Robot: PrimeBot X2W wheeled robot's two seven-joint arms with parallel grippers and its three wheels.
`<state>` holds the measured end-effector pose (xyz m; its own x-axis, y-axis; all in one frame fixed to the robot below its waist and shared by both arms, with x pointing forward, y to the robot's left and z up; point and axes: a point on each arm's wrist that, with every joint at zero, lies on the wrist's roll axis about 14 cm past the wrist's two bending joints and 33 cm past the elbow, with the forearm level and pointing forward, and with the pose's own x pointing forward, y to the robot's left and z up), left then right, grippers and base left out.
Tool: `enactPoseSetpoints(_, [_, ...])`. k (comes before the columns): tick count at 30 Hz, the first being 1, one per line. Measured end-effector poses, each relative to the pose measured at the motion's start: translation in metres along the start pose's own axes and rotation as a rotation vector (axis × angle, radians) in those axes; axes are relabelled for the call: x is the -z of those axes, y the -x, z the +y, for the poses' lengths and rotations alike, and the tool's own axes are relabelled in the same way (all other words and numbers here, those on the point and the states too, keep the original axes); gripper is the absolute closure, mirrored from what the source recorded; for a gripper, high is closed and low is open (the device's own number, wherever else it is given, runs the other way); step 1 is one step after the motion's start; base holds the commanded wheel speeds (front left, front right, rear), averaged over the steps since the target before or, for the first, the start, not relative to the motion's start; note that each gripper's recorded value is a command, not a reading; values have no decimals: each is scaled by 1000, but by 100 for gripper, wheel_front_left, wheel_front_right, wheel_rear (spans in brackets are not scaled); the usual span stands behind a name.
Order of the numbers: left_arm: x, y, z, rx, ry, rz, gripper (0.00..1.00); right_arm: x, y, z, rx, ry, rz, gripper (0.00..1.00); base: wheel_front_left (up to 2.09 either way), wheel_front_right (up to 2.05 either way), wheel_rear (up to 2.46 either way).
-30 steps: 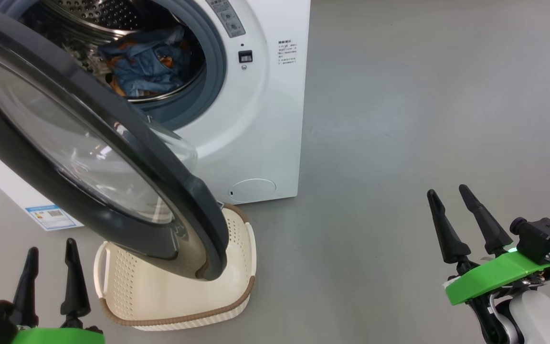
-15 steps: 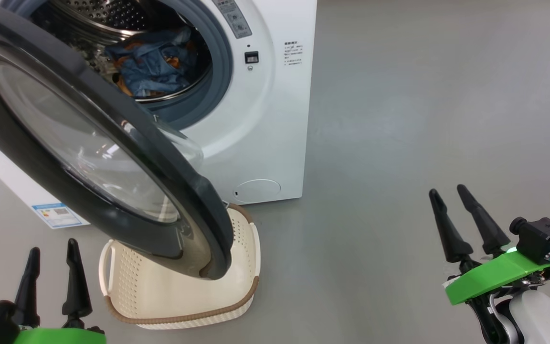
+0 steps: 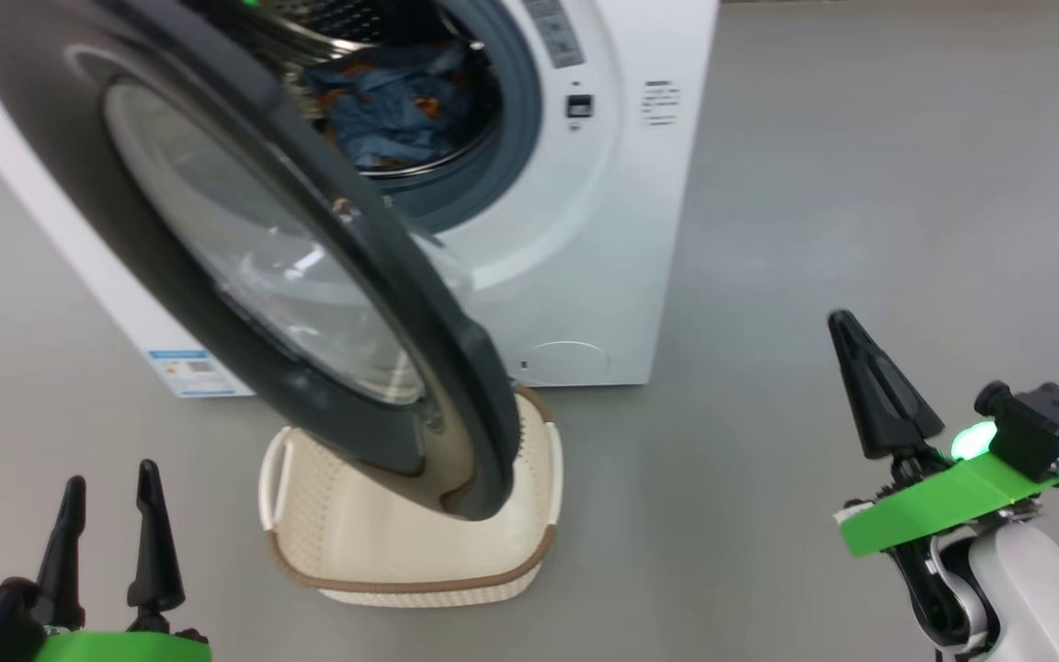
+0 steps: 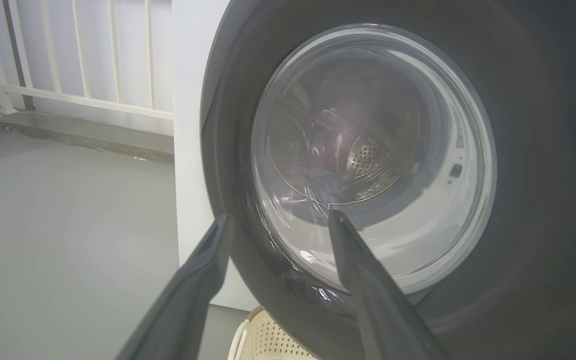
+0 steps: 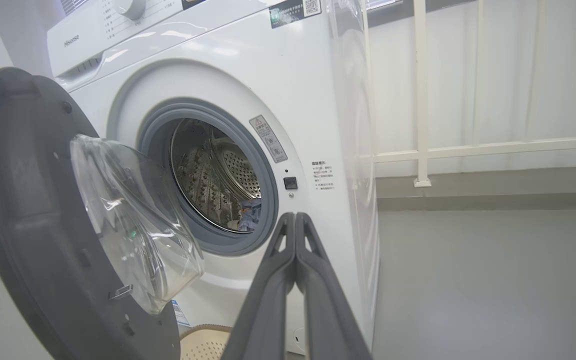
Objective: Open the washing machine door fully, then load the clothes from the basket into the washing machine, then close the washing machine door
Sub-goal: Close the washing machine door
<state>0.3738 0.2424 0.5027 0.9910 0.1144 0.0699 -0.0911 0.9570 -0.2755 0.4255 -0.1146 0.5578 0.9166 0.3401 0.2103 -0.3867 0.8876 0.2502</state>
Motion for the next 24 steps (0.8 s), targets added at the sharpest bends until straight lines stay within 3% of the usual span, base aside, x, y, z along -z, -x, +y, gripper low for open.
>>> enactPoseSetpoints(8, [-8, 20, 23, -75, 3, -20, 0, -34, -32, 65, -205, -18, -120, 100, 0, 0, 0])
enactPoseSetpoints(13, [-15, 35, 40, -129, 1, -36, 0, -61, -39, 119, -356, -92, -214, 100, 0, 0, 0])
enactPoseSetpoints(18, [-18, 50, 53, -172, 1, -44, 0, -61, -28, 180, -544, -145, -212, 100, 0, 0, 0])
enactPoseSetpoints(24, [-25, 64, 63, -209, 5, -65, 0, -46, -15, 222, -679, -176, -156, 100, 0, 0, 0])
